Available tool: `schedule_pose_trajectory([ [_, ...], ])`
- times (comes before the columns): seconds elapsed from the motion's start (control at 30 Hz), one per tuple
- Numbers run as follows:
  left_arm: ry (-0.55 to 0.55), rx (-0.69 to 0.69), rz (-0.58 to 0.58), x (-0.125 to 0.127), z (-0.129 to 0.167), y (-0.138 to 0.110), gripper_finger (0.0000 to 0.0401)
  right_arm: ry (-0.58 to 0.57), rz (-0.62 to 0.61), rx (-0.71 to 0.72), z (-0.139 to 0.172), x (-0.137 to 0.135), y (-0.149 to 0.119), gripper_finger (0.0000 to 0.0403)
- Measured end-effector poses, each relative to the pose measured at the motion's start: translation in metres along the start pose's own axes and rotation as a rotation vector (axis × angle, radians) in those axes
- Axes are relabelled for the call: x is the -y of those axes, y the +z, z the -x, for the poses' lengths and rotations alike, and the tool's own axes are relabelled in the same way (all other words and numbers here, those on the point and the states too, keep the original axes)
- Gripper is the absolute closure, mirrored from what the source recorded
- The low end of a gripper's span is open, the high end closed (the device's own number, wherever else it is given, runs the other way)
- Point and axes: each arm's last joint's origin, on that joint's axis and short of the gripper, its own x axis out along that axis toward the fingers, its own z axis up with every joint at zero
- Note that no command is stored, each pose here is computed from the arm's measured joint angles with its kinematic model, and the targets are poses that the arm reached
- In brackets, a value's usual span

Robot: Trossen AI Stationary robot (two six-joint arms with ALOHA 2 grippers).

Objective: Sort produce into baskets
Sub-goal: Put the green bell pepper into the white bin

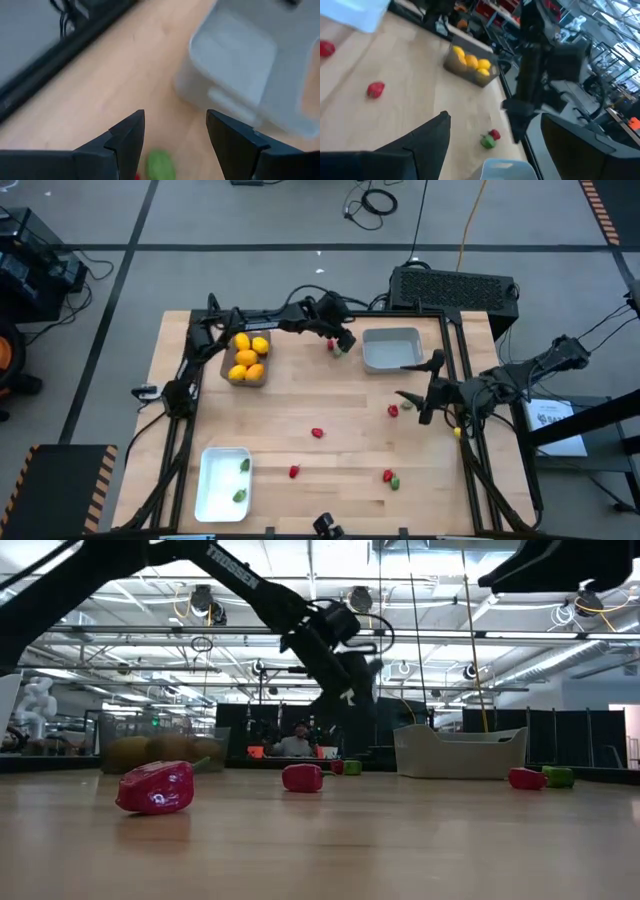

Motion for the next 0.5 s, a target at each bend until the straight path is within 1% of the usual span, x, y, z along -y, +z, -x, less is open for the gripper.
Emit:
schedule_pose_trajectory([
  [0.03, 0.014, -0.023, -0.010, 0.001, -0.002, -0.003, 0.0183, 0.003, -0.007, 0.012, 0.000, 0.002, 0.001, 0.0106],
  [0.13, 0.046, -0.022, -0.021, 0.003, -0.003, -0.003, 0.0183, 0.033, -0.014, 0.038, 0.000, 0.004, 0.002, 0.0106],
  [0.23, 0.101, -0.059, -0.029, 0.005, -0.008, -0.011, 0.0183, 0.043, -0.017, 0.038, -0.002, 0.005, 0.001, 0.0106],
  [0.3, 0.145, -0.112, -0.043, 0.006, -0.014, -0.020, 0.0183, 0.037, -0.026, 0.035, -0.002, 0.005, 0.001, 0.0106],
  [0.33, 0.162, -0.110, -0.050, 0.008, -0.018, -0.023, 0.0183, 0.034, -0.027, 0.033, -0.002, 0.006, 0.001, 0.0106],
  [0.43, 0.233, -0.124, -0.081, 0.013, -0.020, -0.029, 0.0183, 0.038, -0.039, 0.031, -0.003, 0.006, 0.000, 0.0106],
  [0.5, 0.257, -0.102, -0.109, 0.019, -0.020, -0.029, 0.0183, 0.042, -0.039, 0.027, -0.004, 0.007, 0.000, 0.0106],
])
